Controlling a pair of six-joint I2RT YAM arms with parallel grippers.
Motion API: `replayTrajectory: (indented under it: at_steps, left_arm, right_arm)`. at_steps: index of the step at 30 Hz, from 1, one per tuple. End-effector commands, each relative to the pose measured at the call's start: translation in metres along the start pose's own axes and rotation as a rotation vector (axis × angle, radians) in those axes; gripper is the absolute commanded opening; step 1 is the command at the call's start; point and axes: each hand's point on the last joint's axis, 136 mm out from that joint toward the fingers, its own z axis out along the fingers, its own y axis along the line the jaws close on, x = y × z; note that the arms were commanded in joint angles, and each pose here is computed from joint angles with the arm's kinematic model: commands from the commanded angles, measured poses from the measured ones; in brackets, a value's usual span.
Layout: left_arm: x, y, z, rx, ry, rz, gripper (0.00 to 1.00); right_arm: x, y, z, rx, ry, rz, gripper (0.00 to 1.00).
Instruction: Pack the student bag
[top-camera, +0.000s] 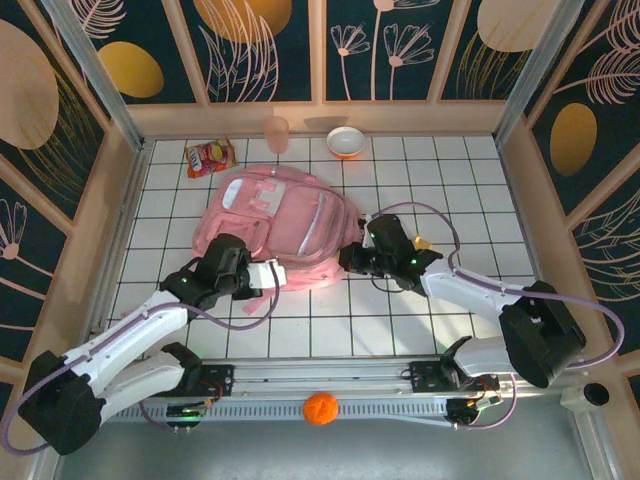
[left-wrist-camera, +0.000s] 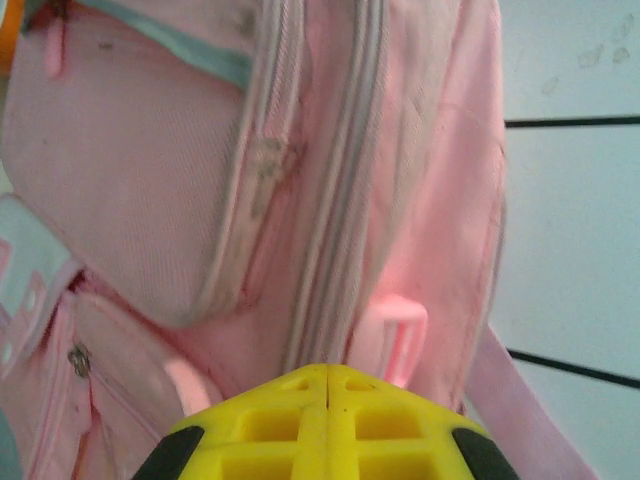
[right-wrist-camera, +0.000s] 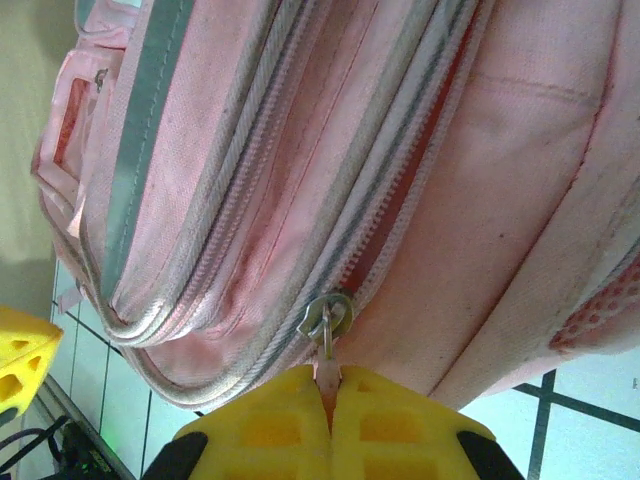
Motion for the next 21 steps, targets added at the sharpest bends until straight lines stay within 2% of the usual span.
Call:
replayTrajectory:
  at_steps: [1, 4, 5, 9, 13, 15, 21]
  left_arm:
    - [0.017, -0.009, -0.011, 0.013, 0.067, -0.012, 0.0]
    - [-0.005, 0.003, -0.019, -0.022, -0.03, -0.092, 0.41]
    - [-0.018, 0.009, -0.02, -0.036, -0.087, -0.132, 0.5]
    - [-0.065, 0.042, -0.016, -0.109, -0.279, -0.299, 0.63]
    - [-0.099, 0.046, 0.008, -0.047, -0.315, -0.285, 0.78]
    - [-0.109, 0.044, 0.017, -0.005, -0.326, -0.256, 0.8]
    - [-0.113, 0.067, 0.037, -0.076, -0.316, -0.338, 0.81]
  right_arm:
    - [0.01, 0.013, 0.005, -0.041, 0.01, -0.054, 0.0]
    - [0.019, 0.026, 0.007, -0.063, 0.013, -0.06, 0.0]
    - [0.022, 0.03, 0.008, -0.068, 0.014, -0.062, 0.0]
    - [0.029, 0.034, 0.01, -0.068, 0.022, -0.058, 0.0]
    - [0.031, 0.038, 0.012, -0.076, 0.023, -0.053, 0.0]
    - [0.032, 0.041, 0.012, -0.085, 0.021, -0.052, 0.0]
    - [0.034, 0.043, 0.013, -0.087, 0.019, -0.045, 0.0]
